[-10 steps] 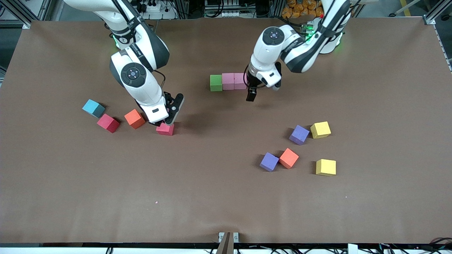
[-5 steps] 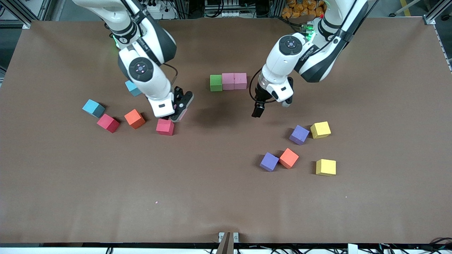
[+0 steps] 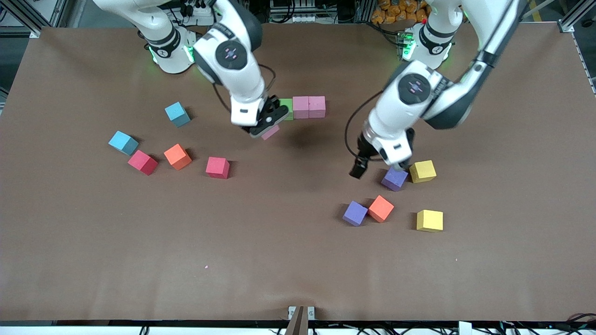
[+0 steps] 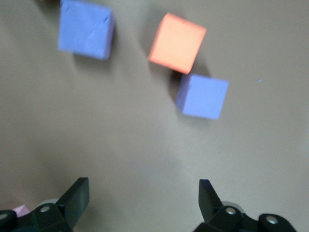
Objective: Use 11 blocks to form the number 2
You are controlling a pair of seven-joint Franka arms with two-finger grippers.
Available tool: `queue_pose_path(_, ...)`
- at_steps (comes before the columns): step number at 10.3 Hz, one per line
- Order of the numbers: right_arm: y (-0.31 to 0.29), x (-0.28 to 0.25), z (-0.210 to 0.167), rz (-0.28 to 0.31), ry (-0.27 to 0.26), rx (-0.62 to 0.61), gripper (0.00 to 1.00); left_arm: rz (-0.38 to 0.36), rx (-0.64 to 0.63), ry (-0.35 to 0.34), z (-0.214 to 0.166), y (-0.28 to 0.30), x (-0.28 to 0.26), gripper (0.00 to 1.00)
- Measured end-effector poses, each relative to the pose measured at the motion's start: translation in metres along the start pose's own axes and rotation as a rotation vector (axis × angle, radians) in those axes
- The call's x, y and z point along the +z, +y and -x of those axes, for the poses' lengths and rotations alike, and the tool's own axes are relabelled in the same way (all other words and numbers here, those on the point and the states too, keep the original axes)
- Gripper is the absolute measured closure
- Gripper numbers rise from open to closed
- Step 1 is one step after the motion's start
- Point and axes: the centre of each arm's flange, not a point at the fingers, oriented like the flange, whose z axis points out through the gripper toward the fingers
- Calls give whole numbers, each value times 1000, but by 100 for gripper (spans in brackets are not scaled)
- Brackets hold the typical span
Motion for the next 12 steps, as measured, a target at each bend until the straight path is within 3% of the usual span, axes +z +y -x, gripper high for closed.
queue_pose_path(3,-72,17,-3,12,28,235,42,4,96,-8,-56,26,6,0)
queue_pose_path(5,-109,49,-20,52,44,304,42,-22,276,-3,-72,28,21,0)
queue_pose_path(7,-127,91,-39,55,25,356,42,-38,449,-12,-78,28,31,0)
queue_pose_path(9,-125,117,-57,52,11,384,42,-29,487,-22,-84,35,34,0)
queue_pose_path(12,-135,135,-53,60,-7,412,42,-38,500,1,-89,43,47,0)
